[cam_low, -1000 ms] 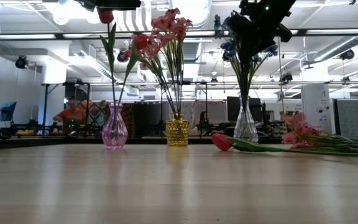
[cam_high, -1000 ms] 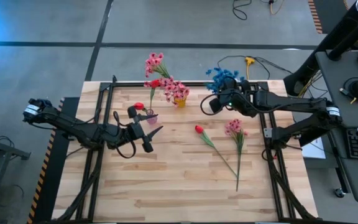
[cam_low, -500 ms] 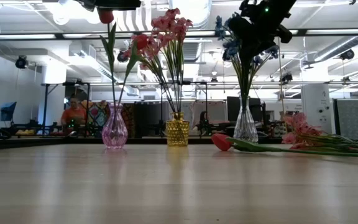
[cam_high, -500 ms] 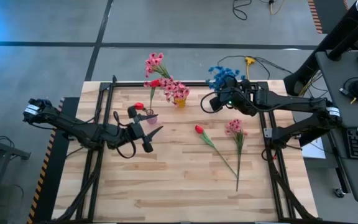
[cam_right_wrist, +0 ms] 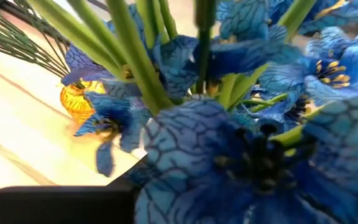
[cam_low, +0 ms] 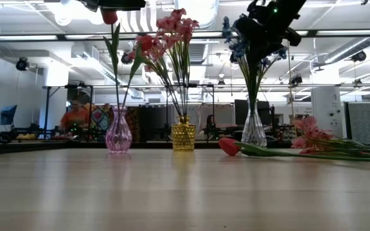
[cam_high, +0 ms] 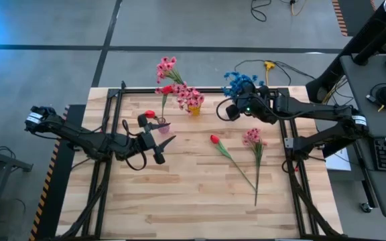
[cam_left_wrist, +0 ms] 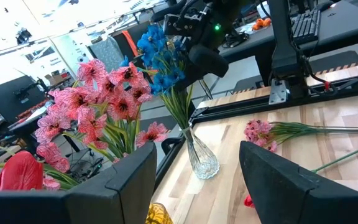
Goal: Sort flowers into vase by color
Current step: Put the blue flowers into the transparent vase
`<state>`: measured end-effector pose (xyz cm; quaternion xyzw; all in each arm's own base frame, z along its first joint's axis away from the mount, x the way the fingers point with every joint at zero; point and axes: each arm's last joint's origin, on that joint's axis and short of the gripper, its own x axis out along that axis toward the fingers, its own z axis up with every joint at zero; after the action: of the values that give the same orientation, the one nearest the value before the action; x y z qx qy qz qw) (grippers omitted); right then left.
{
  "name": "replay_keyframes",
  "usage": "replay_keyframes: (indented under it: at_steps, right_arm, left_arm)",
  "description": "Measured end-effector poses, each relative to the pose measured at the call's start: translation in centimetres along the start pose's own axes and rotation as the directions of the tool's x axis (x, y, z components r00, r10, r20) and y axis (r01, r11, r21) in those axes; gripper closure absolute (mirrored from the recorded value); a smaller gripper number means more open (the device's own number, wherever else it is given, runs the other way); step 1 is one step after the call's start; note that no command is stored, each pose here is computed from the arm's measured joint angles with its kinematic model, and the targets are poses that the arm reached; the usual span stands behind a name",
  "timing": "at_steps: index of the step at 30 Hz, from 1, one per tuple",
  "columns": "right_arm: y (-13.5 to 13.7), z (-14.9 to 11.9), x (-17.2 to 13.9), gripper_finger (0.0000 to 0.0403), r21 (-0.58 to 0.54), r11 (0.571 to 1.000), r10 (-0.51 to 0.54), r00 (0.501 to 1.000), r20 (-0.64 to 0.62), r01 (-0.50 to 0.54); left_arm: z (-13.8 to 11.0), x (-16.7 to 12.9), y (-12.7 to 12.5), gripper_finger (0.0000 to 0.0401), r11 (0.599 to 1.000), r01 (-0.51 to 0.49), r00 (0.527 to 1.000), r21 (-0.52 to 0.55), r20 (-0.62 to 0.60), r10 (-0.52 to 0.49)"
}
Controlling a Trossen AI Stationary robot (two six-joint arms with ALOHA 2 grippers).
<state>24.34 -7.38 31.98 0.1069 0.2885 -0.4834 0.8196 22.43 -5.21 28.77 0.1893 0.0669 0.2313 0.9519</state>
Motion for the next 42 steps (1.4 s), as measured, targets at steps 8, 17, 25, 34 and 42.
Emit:
replay_keyframes:
  at_steps: [8, 17, 25, 34, 42]
  right_arm:
    - [-0.6, 0.2, 0.6, 0.0317, 0.025, 0.999, 0.025, 0.999, -0.034, -0.025]
    - [-0.8, 0.3, 0.9, 0.0319, 0.038, 0.998, 0.052, 0.997, -0.056, -0.05]
    - [-1.0, 0.4, 1.0, 0.0319, 0.043, 0.998, 0.049, 0.997, -0.06, -0.046]
    - [-1.1, 0.4, 1.1, 0.0319, 0.043, 0.998, 0.047, 0.997, -0.065, -0.044]
    - [-0.6, 0.0, 2.2, 0.0319, 0.025, 0.999, 0.041, 0.994, -0.105, -0.039]
  left_arm:
    - [0.0, 0.0, 0.0, 0.0189, 1.0, 0.0, 1.0, 0.0, 0.0, 0.0]
    - [0.0, 0.0, 0.0, 0.0189, 1.0, 0.0, 1.0, 0.0, 0.0, 0.0]
    - [0.0, 0.0, 0.0, 0.0189, 1.0, 0.0, 1.0, 0.0, 0.0, 0.0]
    - [0.0, 0.0, 0.0, 0.0189, 1.0, 0.0, 1.0, 0.0, 0.0, 0.0]
    - [0.0, 0.0, 0.0, 0.0189, 1.0, 0.0, 1.0, 0.0, 0.0, 0.0]
